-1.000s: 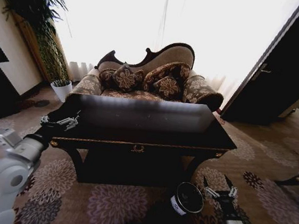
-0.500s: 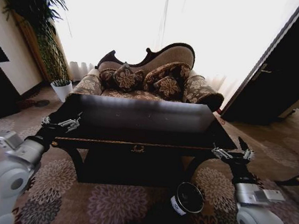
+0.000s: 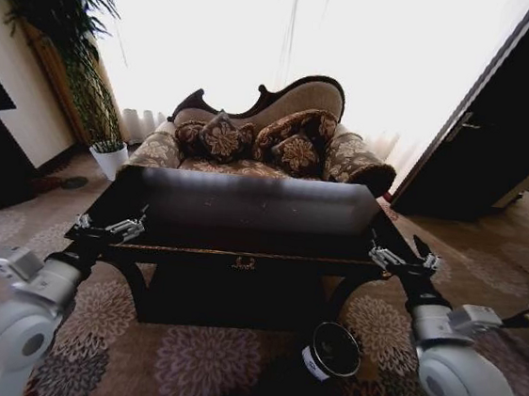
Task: Move to the front of the table and place the trash on the table into the trash bin.
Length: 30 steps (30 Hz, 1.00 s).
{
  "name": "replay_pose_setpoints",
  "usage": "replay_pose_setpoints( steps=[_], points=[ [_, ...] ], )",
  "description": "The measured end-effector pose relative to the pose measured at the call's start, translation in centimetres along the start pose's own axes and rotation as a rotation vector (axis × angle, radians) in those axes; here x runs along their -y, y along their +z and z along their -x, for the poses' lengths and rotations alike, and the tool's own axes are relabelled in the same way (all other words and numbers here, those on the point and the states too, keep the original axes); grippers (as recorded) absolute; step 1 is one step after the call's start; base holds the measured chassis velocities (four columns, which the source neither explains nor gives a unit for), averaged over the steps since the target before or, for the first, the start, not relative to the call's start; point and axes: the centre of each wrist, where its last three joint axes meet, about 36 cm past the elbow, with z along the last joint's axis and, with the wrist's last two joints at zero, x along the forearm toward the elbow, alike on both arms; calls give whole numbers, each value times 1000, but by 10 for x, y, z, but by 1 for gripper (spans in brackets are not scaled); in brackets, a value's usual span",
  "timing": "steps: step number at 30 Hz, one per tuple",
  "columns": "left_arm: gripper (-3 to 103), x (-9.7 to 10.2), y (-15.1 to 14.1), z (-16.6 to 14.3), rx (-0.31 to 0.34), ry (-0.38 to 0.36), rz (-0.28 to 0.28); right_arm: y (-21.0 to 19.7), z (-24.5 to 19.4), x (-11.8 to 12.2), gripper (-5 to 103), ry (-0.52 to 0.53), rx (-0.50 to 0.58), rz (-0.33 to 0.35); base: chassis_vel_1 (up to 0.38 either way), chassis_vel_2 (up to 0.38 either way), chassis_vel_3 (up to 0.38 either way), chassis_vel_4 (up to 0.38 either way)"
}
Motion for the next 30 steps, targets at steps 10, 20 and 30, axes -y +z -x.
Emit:
replay_pose_setpoints(
  steps=[10,20,30],
  points=[
    [100,4,5,-4,8,-7,6,5,8,6,100,-50,1,2,0,0,0,0],
    [100,1,7,-1,-1,-1,10,11,8,4,100,-66,-2,9,0,0,0,0],
    [100,1,13,7,-19,21,0,15,3,6,100,-51,-6,3,67,-62,-73,70]
  ],
)
